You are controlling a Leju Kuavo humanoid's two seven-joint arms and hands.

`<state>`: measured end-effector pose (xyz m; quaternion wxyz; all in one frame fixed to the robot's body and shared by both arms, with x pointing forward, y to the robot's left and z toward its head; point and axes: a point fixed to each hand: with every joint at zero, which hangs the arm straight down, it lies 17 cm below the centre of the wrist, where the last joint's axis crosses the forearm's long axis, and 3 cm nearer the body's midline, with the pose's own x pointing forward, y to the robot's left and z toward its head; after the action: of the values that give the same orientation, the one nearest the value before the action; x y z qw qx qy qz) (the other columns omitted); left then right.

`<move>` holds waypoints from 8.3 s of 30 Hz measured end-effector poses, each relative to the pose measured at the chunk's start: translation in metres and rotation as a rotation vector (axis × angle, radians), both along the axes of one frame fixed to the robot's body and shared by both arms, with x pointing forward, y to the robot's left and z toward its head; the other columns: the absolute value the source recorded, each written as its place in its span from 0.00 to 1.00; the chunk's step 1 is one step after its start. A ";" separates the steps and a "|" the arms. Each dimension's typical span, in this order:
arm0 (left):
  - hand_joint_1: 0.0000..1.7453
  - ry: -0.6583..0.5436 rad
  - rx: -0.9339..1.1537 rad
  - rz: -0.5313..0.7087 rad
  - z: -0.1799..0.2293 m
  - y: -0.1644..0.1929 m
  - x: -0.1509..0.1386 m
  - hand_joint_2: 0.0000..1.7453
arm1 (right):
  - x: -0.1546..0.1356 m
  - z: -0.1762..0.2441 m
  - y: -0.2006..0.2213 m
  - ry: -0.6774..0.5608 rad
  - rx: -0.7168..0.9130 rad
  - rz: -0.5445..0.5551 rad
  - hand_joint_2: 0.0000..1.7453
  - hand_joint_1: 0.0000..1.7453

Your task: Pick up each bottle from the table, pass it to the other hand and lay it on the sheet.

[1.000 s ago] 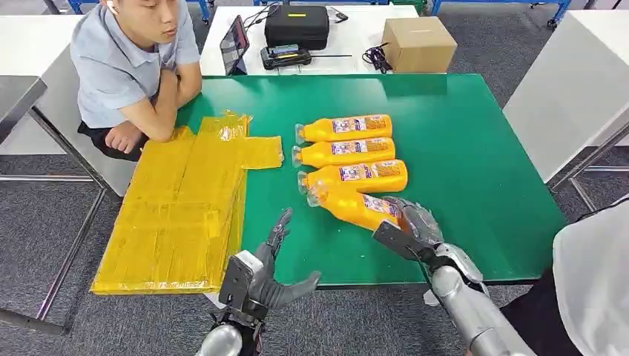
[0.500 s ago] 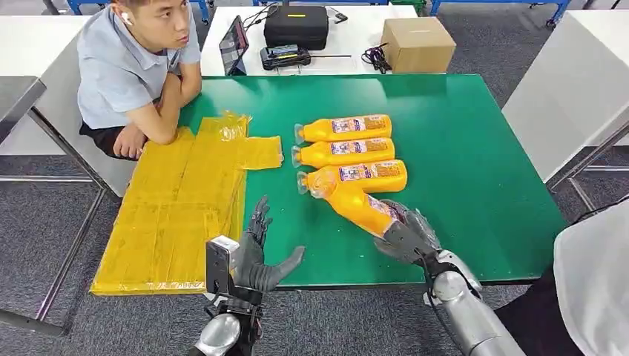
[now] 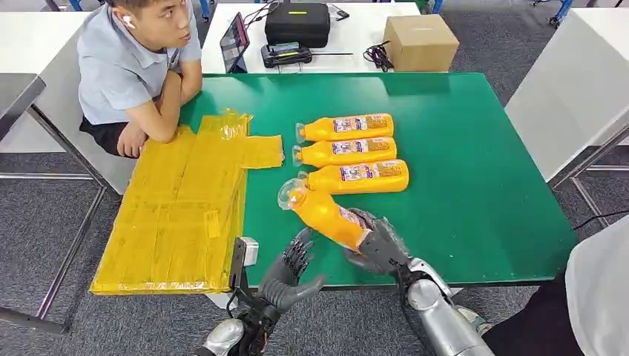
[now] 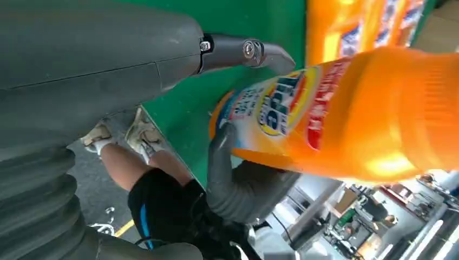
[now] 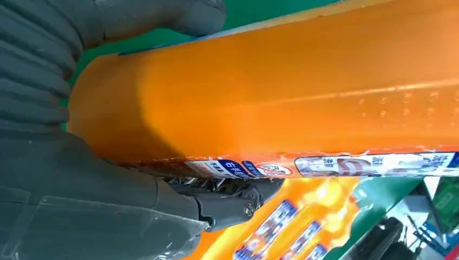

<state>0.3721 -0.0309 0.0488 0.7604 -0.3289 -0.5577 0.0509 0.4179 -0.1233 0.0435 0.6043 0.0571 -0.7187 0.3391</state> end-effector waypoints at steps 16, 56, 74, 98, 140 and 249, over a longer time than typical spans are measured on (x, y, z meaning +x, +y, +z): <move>0.00 0.033 -0.035 -0.095 -0.013 -0.015 -0.006 1.00 | -0.009 0.014 0.027 0.009 0.087 0.071 1.00 1.00; 1.00 -0.211 0.083 0.152 0.048 0.000 0.049 1.00 | -0.038 0.040 0.071 -0.036 0.128 0.170 1.00 1.00; 1.00 -0.254 0.101 0.203 0.061 0.008 0.057 1.00 | -0.037 0.044 0.075 -0.045 0.136 0.171 1.00 0.00; 1.00 -0.470 0.366 0.351 0.094 0.037 0.069 1.00 | -0.047 0.037 0.073 -0.061 0.124 0.129 1.00 0.00; 1.00 -0.897 1.540 0.518 0.123 0.233 0.141 1.00 | -0.058 0.094 0.067 -0.163 0.260 0.115 1.00 0.00; 0.00 -0.713 1.907 -0.141 -0.006 0.169 0.168 1.00 | -0.047 0.107 0.074 -0.188 0.276 0.137 1.00 0.00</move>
<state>0.5405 0.1381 0.0432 0.4965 0.3855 -0.5395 -0.5602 0.3708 -0.0490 0.1503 0.4963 0.1562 -0.8063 0.2813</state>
